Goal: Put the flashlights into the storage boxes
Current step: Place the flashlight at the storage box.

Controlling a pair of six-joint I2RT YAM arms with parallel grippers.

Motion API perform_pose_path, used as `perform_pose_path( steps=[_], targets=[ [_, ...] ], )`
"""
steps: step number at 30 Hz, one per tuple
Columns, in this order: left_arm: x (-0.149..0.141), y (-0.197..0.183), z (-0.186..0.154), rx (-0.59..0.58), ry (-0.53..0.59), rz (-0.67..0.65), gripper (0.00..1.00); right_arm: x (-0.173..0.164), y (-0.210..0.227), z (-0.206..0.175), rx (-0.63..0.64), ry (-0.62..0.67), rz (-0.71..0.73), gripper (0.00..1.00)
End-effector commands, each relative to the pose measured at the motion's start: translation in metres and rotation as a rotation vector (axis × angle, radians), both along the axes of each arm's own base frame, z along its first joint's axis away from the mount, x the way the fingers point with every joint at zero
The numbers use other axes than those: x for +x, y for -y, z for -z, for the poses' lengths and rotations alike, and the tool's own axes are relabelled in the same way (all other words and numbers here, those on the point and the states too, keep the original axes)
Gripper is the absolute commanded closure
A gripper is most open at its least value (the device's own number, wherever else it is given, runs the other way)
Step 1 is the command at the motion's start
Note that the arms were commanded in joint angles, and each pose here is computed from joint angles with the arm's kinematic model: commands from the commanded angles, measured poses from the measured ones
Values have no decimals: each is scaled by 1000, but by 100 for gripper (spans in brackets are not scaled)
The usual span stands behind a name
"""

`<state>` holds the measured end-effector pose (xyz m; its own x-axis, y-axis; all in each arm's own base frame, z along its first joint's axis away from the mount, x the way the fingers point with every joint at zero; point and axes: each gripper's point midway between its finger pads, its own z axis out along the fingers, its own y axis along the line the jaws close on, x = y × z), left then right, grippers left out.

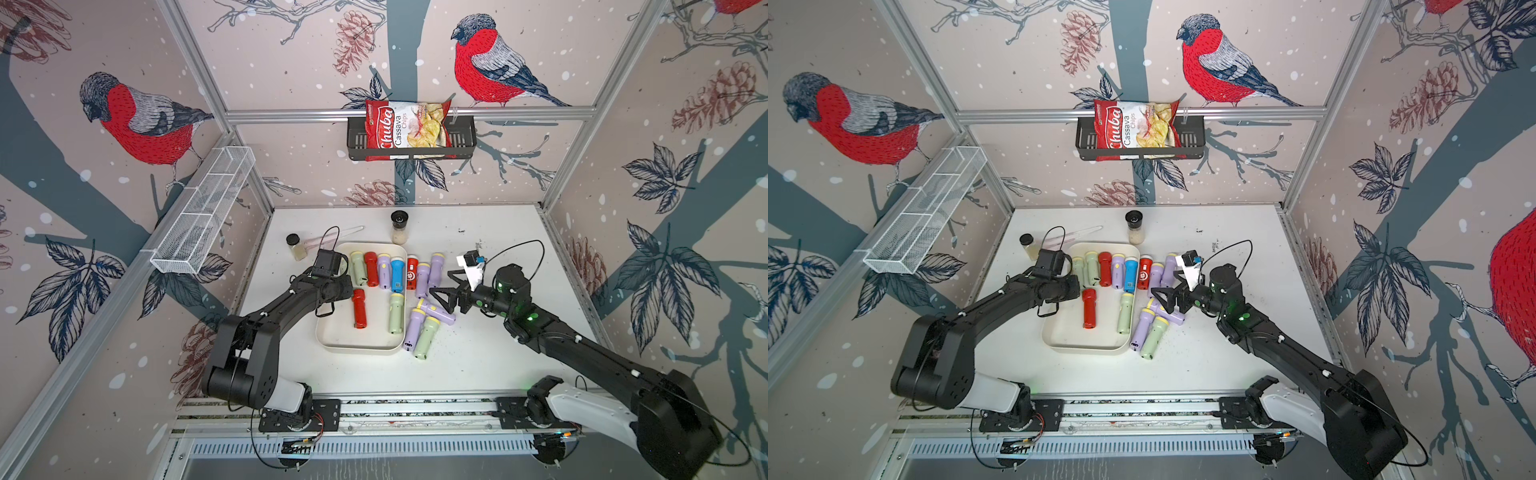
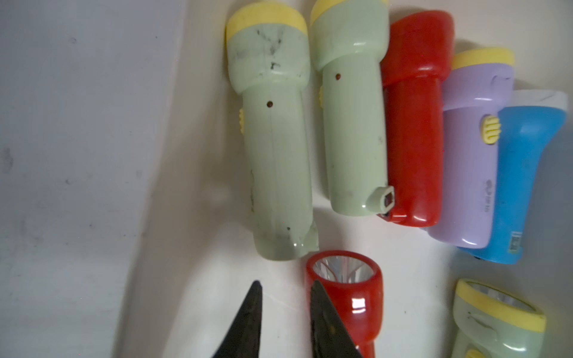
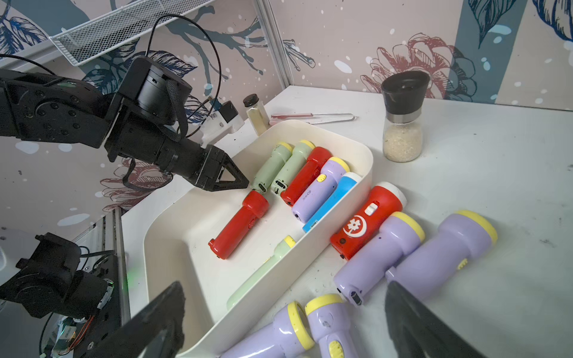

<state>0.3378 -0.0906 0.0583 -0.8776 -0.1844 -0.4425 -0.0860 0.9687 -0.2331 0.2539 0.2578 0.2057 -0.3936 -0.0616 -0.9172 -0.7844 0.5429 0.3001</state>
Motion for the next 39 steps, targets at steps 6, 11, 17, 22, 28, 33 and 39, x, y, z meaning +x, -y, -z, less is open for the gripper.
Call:
perform_pose_path(
  steps=[6, 11, 17, 22, 28, 33, 39],
  targets=[
    [15, 2, 13, 1, 4, -10, 76, 1, 5, -3, -11, 25, 22, 0],
    [23, -1, 13, 22, 20, -27, 76, 1, 5, -1, -19, 26, 26, 0],
    [32, -1, 9, 32, 38, -26, 76, 3, 7, -1, -19, 22, 37, 0],
    [29, 1, -1, 17, 55, -20, 73, 8, 11, 0, -25, 13, 74, 0],
    [21, 11, -45, 0, 126, 11, 65, 20, 20, 4, -42, -14, 129, 1],
    [16, 27, -82, -36, 217, 68, 62, 40, 28, 15, -91, -77, 224, 0],
    [3, 46, -92, -44, 249, 132, 62, 67, 43, 36, -165, -164, 388, 0]
  ],
)
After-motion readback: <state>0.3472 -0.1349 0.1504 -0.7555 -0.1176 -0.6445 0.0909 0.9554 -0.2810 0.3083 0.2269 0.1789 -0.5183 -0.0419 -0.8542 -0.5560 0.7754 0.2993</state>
